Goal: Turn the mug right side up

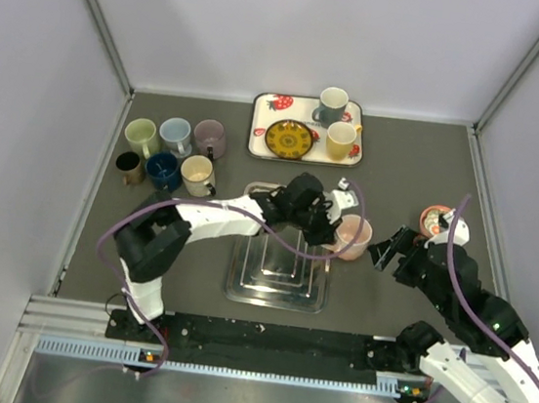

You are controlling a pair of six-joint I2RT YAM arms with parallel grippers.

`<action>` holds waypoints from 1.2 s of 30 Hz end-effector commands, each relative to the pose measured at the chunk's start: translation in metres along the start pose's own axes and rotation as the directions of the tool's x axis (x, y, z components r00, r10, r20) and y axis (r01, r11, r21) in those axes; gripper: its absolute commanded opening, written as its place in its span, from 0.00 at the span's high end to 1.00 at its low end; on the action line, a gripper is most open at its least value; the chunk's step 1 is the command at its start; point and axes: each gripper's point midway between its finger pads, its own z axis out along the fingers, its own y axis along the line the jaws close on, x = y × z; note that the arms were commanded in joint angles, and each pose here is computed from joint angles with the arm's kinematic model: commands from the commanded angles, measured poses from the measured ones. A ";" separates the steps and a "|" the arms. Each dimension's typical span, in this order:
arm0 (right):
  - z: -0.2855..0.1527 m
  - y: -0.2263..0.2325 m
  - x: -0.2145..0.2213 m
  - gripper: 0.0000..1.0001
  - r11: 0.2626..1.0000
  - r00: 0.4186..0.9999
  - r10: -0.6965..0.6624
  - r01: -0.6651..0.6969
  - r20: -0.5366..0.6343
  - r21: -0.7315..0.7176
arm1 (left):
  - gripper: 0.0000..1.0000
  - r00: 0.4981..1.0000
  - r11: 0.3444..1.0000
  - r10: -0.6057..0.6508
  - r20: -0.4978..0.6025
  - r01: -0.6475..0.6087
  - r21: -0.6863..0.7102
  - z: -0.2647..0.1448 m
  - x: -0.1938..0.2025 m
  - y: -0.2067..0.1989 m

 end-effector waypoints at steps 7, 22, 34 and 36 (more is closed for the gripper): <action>-0.023 0.020 -0.030 0.07 0.989 0.990 0.003 0.018 0.143 -0.145 | 1.00 0.903 0.960 -0.105 0.417 0.201 -0.195 -0.121 -0.127 -0.002; -0.049 0.152 0.001 0.20 0.574 0.989 0.114 -0.141 -0.092 -0.806 | 1.00 0.392 0.805 -0.583 0.712 0.398 0.440 -0.284 -0.179 -0.068; -0.036 0.214 -0.022 0.31 0.380 0.973 0.129 -0.225 -0.189 -0.897 | 1.00 0.178 0.652 -0.731 0.659 0.469 0.596 -0.292 -0.144 -0.069; -0.027 0.216 -0.021 0.32 0.389 0.969 0.143 -0.244 -0.203 -0.888 | 1.00 0.166 0.644 -0.734 0.659 0.480 0.596 -0.288 -0.141 -0.069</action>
